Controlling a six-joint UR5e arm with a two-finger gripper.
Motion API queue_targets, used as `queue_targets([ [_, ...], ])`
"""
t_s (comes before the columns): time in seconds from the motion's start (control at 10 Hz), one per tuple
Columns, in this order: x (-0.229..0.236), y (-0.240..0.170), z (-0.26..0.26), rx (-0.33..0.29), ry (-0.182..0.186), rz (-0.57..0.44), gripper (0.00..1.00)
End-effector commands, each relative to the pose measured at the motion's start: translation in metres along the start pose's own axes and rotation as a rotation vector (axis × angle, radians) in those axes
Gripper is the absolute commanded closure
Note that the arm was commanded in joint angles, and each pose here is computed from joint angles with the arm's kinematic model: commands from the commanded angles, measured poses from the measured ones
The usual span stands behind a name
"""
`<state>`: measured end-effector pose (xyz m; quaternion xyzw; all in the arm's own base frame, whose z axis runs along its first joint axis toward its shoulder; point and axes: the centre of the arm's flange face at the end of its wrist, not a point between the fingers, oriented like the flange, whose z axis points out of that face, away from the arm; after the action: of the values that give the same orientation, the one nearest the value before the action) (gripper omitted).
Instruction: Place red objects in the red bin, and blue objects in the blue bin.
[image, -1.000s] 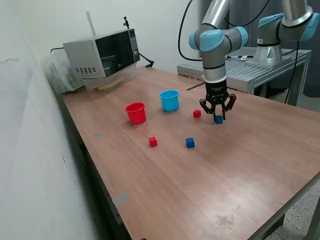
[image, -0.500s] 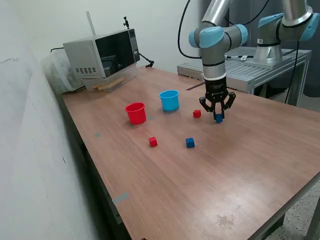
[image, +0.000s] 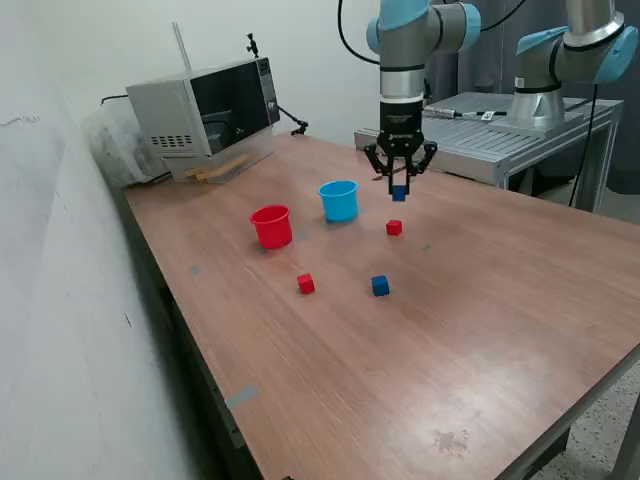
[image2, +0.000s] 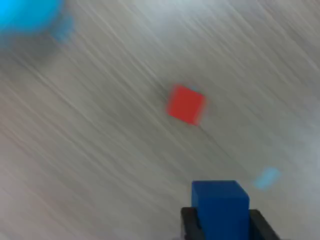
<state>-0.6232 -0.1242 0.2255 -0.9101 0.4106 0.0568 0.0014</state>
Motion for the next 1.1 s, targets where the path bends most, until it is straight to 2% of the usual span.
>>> queue_targets([
  [0.0, -0.11, -0.079, -0.029, 0.106, -0.079, 0.645, 1.0],
  [0.1, -0.132, -0.103, -0.026, 0.126, -0.068, 0.726, 1.0],
  [0.3, -0.16, -0.132, -0.024, 0.134, -0.066, 0.8, 1.0],
  [0.5, -0.161, -0.133, -0.014, 0.143, -0.059, 0.801, 1.0],
  [0.9, -0.151, -0.123, 0.022, 0.171, -0.012, 0.778, 1.0],
  [1.0, -0.151, -0.123, 0.023, 0.17, -0.013, 0.77, 1.0],
])
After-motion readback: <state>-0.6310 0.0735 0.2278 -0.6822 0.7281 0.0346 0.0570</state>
